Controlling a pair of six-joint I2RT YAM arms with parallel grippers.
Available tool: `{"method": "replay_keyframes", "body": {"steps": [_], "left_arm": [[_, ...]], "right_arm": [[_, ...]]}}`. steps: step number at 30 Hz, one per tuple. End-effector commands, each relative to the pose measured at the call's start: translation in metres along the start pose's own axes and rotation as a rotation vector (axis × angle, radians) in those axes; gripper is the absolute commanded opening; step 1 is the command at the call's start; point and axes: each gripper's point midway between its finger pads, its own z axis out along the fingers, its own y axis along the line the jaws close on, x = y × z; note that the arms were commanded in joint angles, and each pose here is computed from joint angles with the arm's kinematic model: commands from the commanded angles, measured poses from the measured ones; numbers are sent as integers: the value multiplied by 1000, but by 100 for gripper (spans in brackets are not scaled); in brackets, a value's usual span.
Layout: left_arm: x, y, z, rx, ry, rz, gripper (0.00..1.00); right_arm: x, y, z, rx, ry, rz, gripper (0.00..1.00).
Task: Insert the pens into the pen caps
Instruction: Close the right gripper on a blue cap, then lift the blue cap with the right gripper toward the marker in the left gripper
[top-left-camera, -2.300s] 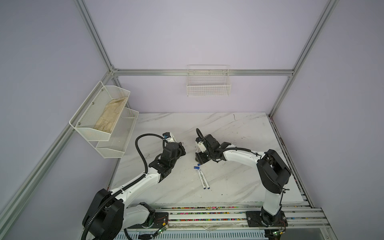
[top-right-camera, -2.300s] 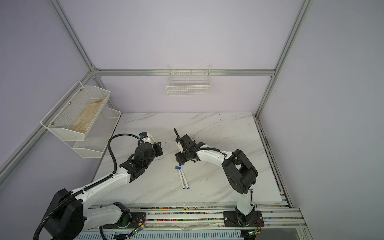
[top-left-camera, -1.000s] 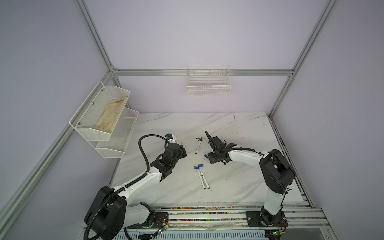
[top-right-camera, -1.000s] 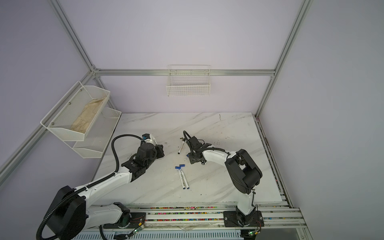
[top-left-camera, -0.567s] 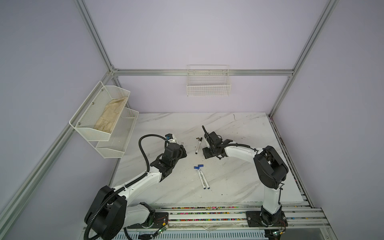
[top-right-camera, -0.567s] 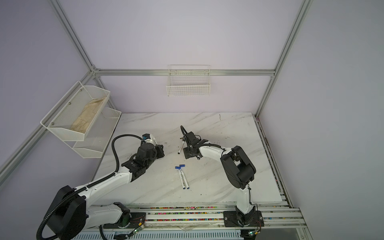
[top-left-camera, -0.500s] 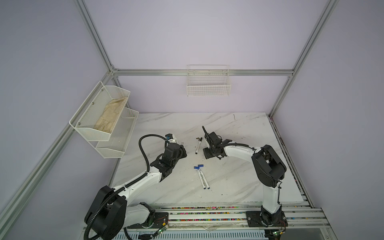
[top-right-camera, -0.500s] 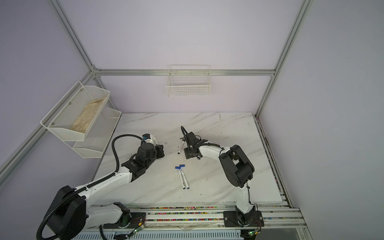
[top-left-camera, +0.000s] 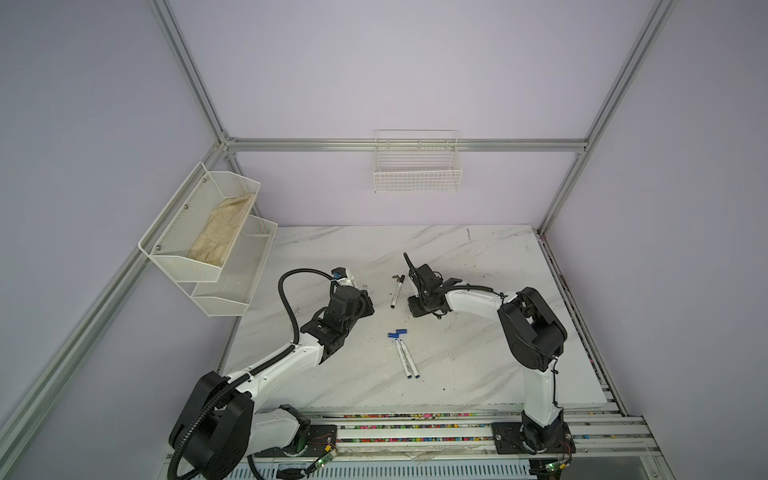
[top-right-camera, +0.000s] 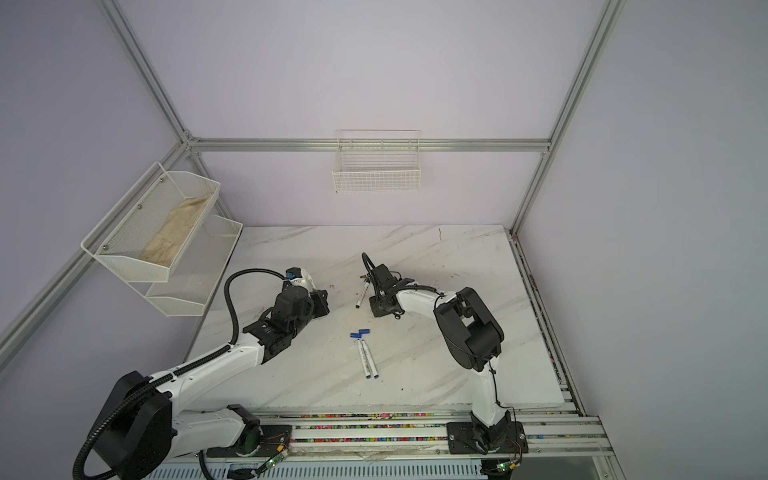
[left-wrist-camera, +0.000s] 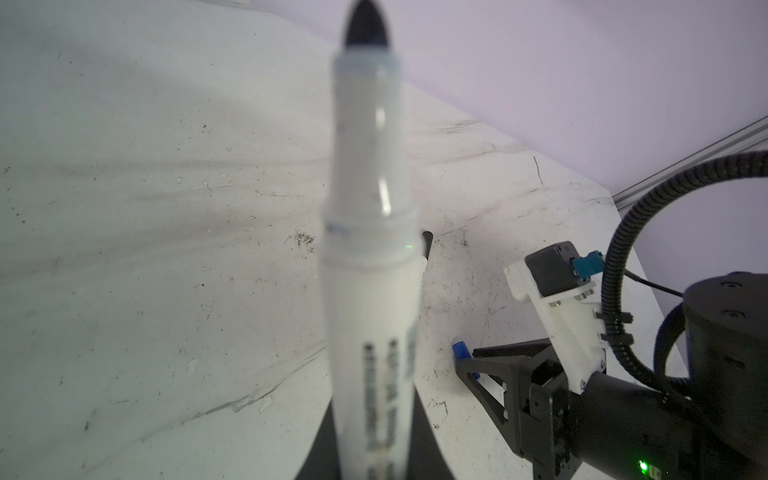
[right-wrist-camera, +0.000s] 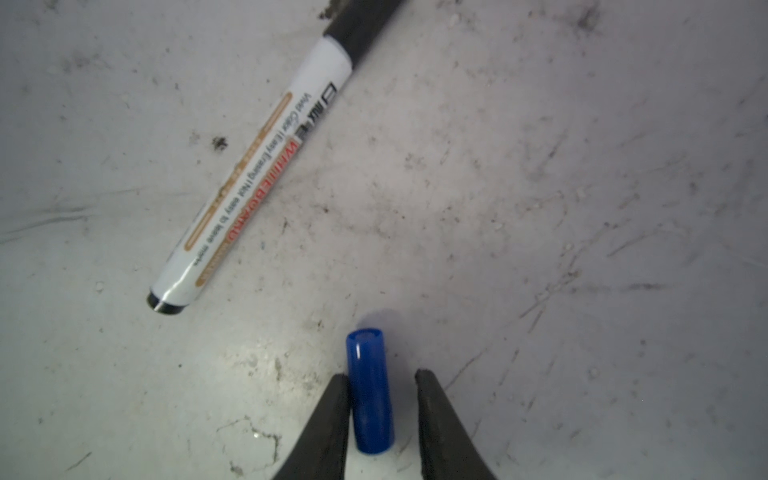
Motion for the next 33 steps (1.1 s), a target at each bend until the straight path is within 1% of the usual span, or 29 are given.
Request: {"method": "replay_keyframes", "body": {"steps": [1,7,10,12,13,14,16,18,21,24,26,29,30,31,32,33], "left_arm": [[-12,-13,-3,43,-30,4,0],[-8,-17,-3,65,-12,31,0],[-6,-20,-2,81,-1,56,0],[-4,-25,-1,101,11,74,0],[-3,-29,-1,115,19,85,0],[-2,-33,0,131,28,96,0],[4,-47,1,176,51,136,0],[10,-66,0,240,70,192,0],[21,-101,-7,366,92,280,0],[28,-132,-17,494,86,334,0],[30,-147,-22,558,74,346,0],[36,-165,-27,627,67,373,0],[38,-171,-28,647,67,382,0],[41,-177,-31,669,72,391,0],[40,-182,-33,686,70,395,0],[49,-185,-27,688,94,406,0]], "right_arm": [[7,-7,9,47,37,15,30],[14,-9,18,55,67,-1,21],[12,-2,18,20,60,3,9],[2,4,9,-16,32,13,3],[-7,6,1,-32,2,21,0],[-16,9,-9,-49,-31,30,0],[-44,13,-42,-108,-128,59,0],[-74,15,-86,-195,-258,96,0],[-104,6,-156,-315,-467,186,0],[-108,-11,-200,-331,-609,262,0],[-105,-11,-215,-351,-666,248,0],[-99,-11,-224,-358,-703,216,0],[-98,-6,-225,-385,-715,199,0],[-99,-1,-243,-431,-760,180,0],[-98,5,-251,-472,-780,157,0],[-97,14,-260,-521,-795,121,0]]}}
